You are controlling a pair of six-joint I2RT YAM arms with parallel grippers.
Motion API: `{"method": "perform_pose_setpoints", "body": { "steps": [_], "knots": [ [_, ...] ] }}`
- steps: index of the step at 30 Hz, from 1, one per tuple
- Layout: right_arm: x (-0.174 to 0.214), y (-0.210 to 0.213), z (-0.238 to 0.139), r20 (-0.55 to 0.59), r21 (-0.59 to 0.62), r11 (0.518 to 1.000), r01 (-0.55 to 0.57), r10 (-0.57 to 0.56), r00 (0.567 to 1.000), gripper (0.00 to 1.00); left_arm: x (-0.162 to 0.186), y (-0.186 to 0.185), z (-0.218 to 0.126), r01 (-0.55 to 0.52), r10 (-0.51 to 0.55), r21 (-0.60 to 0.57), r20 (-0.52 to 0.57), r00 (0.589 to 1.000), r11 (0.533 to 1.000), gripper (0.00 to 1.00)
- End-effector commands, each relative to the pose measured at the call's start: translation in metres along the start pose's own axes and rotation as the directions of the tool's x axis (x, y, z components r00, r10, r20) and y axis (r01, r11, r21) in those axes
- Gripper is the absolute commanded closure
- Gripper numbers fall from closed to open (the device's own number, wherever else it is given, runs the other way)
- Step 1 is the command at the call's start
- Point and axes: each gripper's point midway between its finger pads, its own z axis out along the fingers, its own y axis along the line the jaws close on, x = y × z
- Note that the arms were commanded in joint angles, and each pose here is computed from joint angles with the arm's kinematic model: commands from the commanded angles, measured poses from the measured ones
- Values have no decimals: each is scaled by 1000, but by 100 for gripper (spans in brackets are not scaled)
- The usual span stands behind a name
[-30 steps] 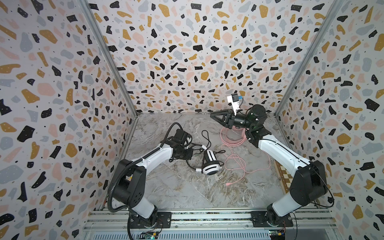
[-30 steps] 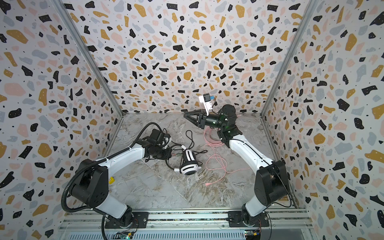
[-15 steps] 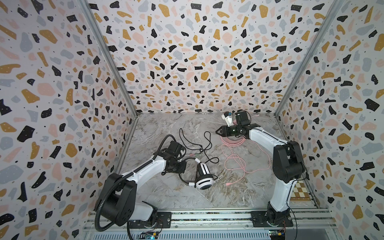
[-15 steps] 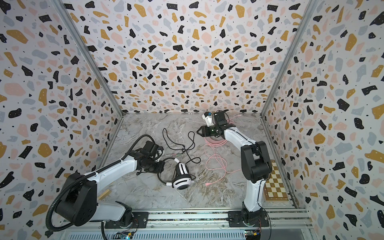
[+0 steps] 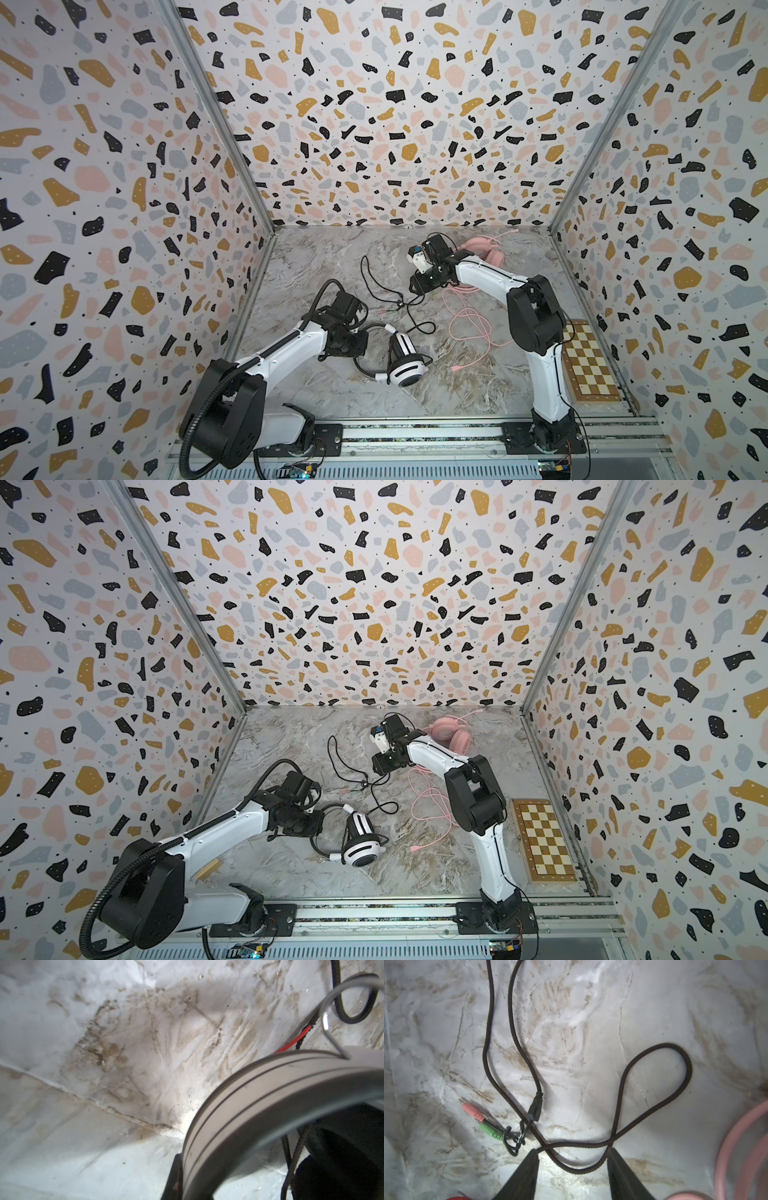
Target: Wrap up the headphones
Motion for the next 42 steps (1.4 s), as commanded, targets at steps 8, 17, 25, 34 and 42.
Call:
{"method": "perform_pose_setpoints", "body": {
  "steps": [8,17,25,34,42],
  "knots": [
    [47,38,8,-132,-1,996,90,-89,987,48,-5,-11,-6,11,-12,64,26,1000,998,100],
    [63,41,32,-189,82,988,132,-115,975,52,-6,-12,-8,11,-13,67,37,999,998,100],
    [58,12,33,-150,128,991,43,-23,988,88,-7,-12,-10,10,-13,65,47,999,998,100],
    [-54,5,-67,256,-42,998,-38,47,965,100,-8,-12,-6,15,-18,71,42,999,997,100],
    [-153,38,-161,574,-307,948,77,120,810,100,-9,-7,-2,32,-34,42,39,999,999,100]
  ]
}}
